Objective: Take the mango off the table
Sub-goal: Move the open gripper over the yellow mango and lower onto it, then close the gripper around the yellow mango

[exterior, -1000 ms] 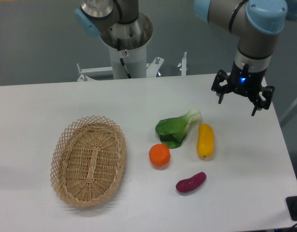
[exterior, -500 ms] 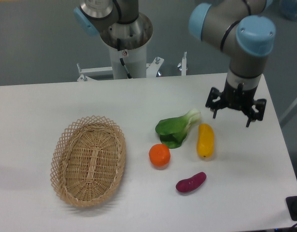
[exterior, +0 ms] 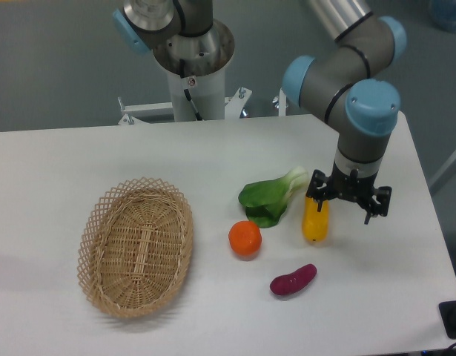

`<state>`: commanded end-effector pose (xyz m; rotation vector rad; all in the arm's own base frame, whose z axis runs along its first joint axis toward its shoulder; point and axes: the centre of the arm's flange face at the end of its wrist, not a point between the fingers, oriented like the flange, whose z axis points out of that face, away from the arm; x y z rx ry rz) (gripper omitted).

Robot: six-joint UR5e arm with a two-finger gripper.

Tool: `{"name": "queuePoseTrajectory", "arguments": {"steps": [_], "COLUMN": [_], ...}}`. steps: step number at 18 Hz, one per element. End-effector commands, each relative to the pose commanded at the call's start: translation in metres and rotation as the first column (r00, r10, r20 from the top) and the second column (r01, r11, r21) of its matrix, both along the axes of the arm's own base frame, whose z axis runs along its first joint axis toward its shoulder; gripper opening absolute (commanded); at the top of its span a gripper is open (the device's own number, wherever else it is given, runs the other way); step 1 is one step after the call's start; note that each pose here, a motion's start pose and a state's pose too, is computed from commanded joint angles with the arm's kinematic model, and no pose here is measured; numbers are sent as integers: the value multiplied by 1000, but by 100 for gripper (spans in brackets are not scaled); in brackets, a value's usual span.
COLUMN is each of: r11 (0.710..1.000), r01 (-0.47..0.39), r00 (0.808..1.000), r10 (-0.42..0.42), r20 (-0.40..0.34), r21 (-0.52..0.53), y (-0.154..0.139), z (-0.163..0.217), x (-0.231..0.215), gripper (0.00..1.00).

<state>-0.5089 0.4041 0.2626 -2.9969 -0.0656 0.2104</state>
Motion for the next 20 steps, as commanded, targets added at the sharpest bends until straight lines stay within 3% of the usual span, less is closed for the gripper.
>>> {"name": "queuePoseTrajectory", "arguments": {"steps": [10, 20], "r11": [999, 999], "r01": [-28, -26], "r00": [997, 998], "r10": [30, 28], "r20": [74, 51], "r21": [-34, -30], "y": [3, -1], "z": [-41, -69], "x": [20, 25], "gripper": [100, 100]}}
